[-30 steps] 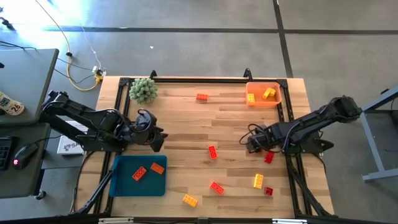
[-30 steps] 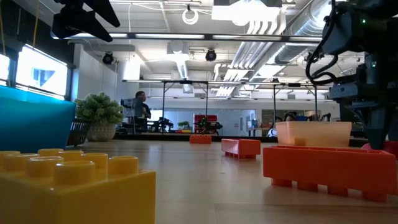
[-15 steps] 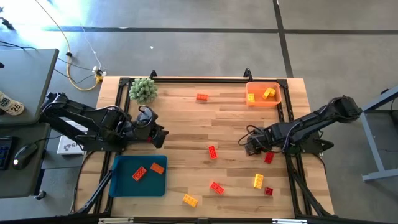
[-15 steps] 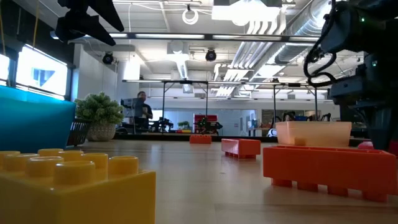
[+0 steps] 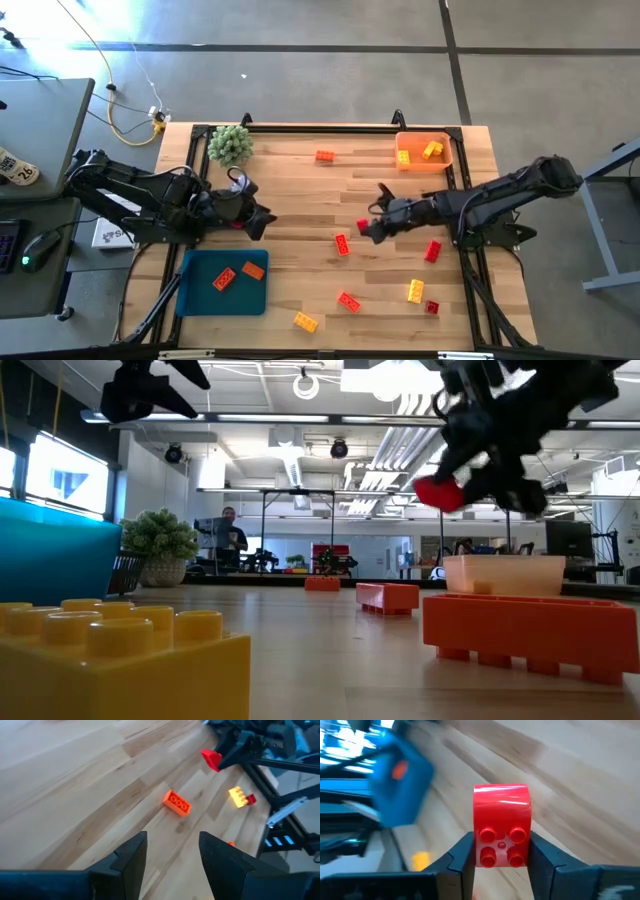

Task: Sort & place blocks by color
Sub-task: Put the red game piece into the black bin

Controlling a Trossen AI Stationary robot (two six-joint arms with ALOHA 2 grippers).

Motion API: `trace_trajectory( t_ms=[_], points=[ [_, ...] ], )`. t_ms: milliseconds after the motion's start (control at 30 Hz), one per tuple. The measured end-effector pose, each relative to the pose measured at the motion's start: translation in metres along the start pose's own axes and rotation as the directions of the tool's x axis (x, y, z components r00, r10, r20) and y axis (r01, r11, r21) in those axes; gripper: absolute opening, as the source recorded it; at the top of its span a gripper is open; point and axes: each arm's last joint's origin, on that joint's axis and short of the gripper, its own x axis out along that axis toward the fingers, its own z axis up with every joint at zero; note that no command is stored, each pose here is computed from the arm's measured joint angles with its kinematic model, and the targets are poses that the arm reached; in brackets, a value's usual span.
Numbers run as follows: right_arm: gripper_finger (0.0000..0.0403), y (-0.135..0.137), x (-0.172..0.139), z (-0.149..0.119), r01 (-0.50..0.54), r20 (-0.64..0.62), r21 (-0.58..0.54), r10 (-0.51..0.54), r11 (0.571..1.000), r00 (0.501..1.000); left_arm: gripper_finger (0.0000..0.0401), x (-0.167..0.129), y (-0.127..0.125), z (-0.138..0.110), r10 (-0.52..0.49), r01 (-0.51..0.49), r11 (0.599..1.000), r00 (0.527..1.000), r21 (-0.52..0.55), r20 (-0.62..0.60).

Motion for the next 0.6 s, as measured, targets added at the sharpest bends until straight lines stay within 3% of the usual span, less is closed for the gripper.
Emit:
trace_trajectory(
  t_ms=[300, 467, 600],
  points=[
    [0.0112, 0.045, -0.013, 0.026, -0.187, 0.111, -0.219, 0.215, 0.958, 0.970, 0.0206, 0.000, -0.008, 0.008, -0.105, 0.105, 0.994, 0.994, 0.010, 0.035],
    [0.0112, 0.071, -0.017, 0.037, -0.230, 0.106, -0.368, 0.286, 0.901, 0.952, 0.0237, 0.001, -0.014, 0.021, -0.197, 0.203, 0.979, 0.974, -0.036, 0.113],
    [0.0112, 0.093, -0.014, 0.046, -0.247, 0.096, -0.481, 0.330, 0.841, 0.939, 0.0242, 0.000, -0.023, 0.031, -0.313, 0.314, 0.949, 0.935, 0.024, 0.164]
  ],
)
